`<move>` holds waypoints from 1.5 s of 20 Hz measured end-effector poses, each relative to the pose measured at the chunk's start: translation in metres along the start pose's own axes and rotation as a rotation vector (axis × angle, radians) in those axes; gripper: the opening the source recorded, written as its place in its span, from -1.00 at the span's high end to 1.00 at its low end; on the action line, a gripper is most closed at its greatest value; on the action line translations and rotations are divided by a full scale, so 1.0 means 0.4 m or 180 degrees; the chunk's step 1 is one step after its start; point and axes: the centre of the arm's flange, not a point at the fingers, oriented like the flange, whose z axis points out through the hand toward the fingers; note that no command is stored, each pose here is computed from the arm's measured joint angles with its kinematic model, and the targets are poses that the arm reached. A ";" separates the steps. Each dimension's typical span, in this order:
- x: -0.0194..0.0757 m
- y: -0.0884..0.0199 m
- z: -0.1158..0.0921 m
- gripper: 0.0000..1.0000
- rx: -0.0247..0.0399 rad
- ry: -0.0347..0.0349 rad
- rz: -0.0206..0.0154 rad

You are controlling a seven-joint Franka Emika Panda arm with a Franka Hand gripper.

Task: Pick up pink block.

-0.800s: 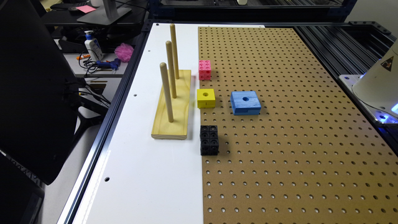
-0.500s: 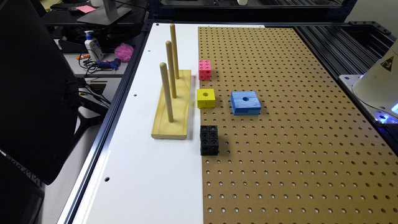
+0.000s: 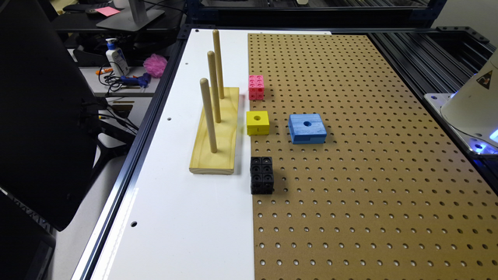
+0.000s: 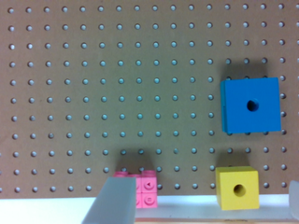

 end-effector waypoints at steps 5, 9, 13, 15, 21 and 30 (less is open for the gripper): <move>0.062 0.079 0.000 -1.00 0.0015 0.0036 0.0011; 0.085 0.099 0.005 -1.00 0.0019 0.0048 0.0012; 0.085 0.097 0.004 -1.00 0.0020 0.0051 0.0007; 0.085 0.097 0.004 -1.00 0.0020 0.0051 0.0006; 0.101 0.087 0.071 -1.00 -0.0001 0.0008 0.0004; 0.120 0.076 0.170 -1.00 -0.0019 -0.0034 0.0005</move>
